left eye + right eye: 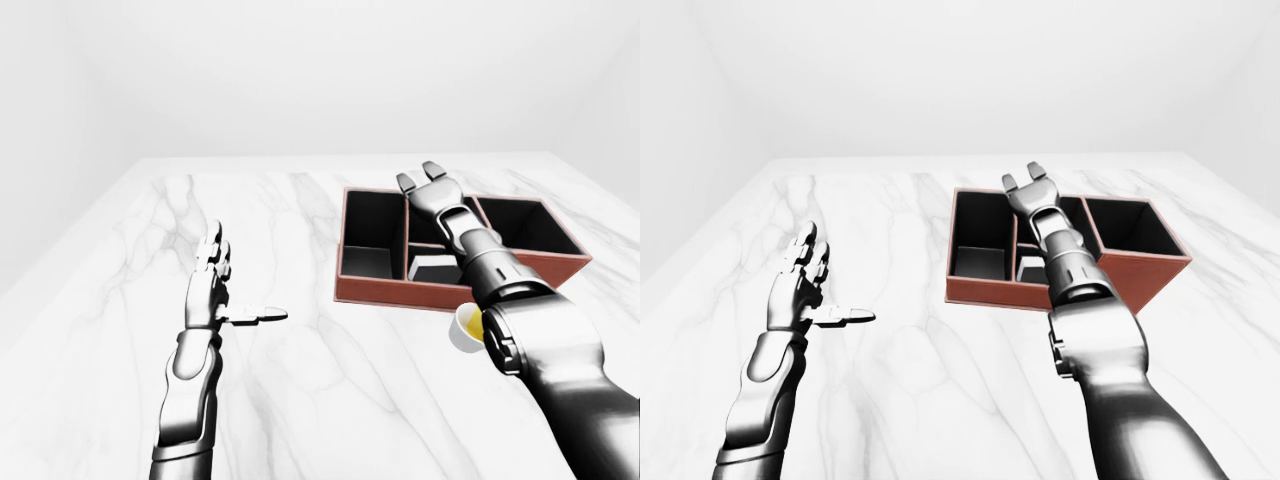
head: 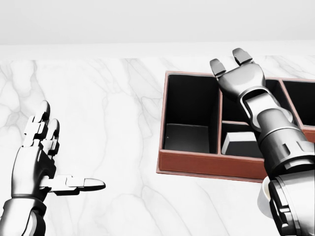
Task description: Pick up the book and place it in the caddy.
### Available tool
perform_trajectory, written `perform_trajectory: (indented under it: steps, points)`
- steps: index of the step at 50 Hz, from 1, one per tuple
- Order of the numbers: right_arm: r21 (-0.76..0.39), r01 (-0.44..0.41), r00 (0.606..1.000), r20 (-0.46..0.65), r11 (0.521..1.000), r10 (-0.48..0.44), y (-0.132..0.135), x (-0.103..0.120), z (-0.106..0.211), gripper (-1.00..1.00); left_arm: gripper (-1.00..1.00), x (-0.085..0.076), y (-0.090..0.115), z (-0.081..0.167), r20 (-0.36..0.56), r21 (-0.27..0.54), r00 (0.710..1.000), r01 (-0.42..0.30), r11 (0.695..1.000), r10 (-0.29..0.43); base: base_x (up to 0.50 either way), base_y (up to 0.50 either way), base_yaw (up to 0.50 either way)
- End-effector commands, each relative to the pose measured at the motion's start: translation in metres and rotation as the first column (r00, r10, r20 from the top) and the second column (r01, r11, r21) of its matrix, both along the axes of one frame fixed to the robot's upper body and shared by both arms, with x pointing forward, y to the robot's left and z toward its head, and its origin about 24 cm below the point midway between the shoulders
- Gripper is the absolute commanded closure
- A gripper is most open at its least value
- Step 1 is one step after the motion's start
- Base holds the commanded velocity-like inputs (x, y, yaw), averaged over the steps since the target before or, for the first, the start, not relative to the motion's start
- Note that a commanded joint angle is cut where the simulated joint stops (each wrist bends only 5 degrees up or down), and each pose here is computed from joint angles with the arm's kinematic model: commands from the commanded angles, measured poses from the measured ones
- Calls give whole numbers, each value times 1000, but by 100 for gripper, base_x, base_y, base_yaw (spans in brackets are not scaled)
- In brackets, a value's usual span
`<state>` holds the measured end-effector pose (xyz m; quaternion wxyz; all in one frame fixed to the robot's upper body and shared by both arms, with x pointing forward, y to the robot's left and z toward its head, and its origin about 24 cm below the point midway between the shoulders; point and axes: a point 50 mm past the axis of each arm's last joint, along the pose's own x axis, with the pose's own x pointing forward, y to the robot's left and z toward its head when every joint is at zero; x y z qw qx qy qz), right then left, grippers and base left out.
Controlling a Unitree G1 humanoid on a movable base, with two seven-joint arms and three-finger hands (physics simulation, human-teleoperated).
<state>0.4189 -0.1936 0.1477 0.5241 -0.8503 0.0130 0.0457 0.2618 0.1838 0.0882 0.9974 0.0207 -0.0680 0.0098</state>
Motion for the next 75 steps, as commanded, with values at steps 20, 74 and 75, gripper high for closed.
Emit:
perform_trajectory:
  steps: [20, 74, 75]
  points:
    - [480, 110, 989, 37, 870, -146, -25, -8, -6, -100, -100, 1, -2, 6, 26, 11, 1000, 3, 1000, -3, 0, 0, 0]
    - [676, -626, 718, 694, -387, 50, 46, -193, 90, -100, -100, -5, -8, 21, 91, 51, 996, 8, 999, -12, 0, 0, 0]
    - [684, -622, 725, 687, -381, 50, 47, -187, 89, -100, -100, -4, -8, 20, 84, 52, 996, 7, 999, -11, 0, 0, 0]
